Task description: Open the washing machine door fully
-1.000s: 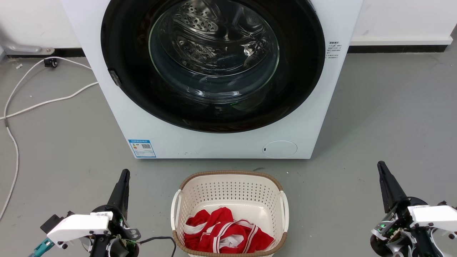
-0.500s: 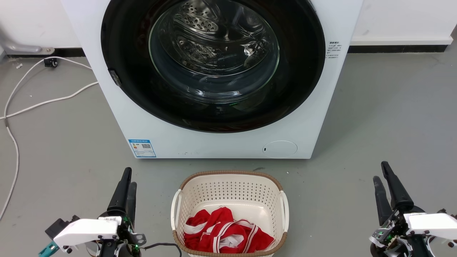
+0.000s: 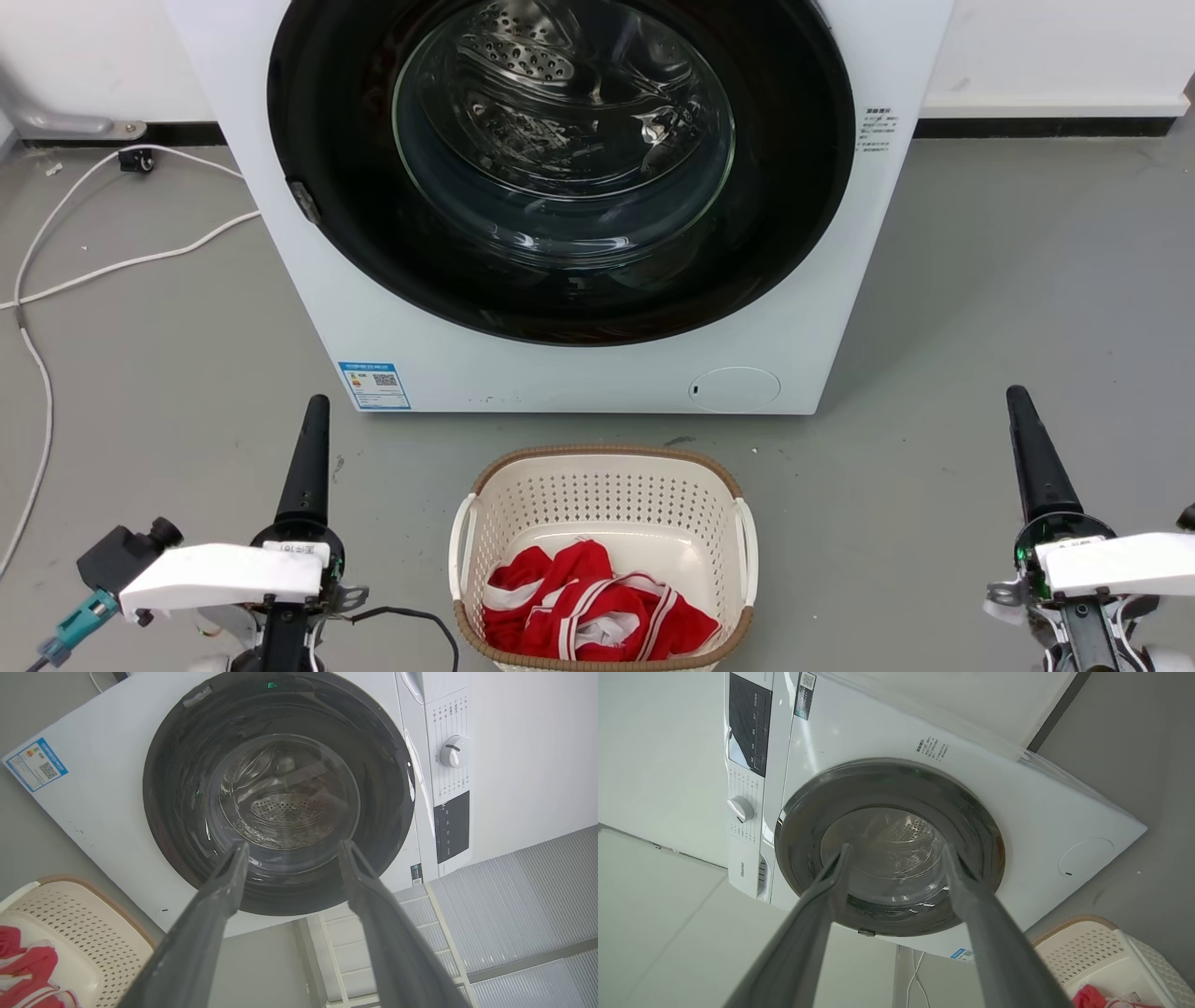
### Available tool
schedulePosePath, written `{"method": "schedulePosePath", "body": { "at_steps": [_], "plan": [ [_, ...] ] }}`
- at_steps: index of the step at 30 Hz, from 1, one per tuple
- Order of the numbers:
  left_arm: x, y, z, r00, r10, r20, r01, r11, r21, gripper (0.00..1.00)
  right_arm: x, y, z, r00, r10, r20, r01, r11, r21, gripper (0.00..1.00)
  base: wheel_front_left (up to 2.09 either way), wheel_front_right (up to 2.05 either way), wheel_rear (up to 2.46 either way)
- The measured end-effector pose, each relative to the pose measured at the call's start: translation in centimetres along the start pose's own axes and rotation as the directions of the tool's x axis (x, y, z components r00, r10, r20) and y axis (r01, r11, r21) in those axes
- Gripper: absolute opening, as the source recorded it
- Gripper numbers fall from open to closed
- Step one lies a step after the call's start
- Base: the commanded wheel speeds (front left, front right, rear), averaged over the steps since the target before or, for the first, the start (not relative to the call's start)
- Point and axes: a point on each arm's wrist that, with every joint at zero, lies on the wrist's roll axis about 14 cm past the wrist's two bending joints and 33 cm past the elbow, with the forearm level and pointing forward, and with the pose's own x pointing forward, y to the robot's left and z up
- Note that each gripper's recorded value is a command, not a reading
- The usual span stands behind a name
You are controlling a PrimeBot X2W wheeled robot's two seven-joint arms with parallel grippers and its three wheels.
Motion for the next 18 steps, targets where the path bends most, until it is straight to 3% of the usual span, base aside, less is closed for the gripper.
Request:
{"method": "schedulePosePath", "body": {
  "at_steps": [7, 18],
  "plan": [
    [0.1, -1.2, 0.3, 0.999, -0.040, 0.011, 0.037, 0.984, 0.176, 1.00, -0.1, 1.4, 0.0, 0.999, 0.045, 0.001, -0.044, 0.977, -0.206, 1.00, 0.00, 0.00, 0.00],
    [0.0, -2.3, 0.0, 0.997, -0.082, 0.004, 0.073, 0.917, 0.392, 1.00, -0.7, 1.8, -1.1, 0.997, 0.068, -0.033, -0.076, 0.885, -0.460, 1.00, 0.00, 0.00, 0.00]
  ]
}}
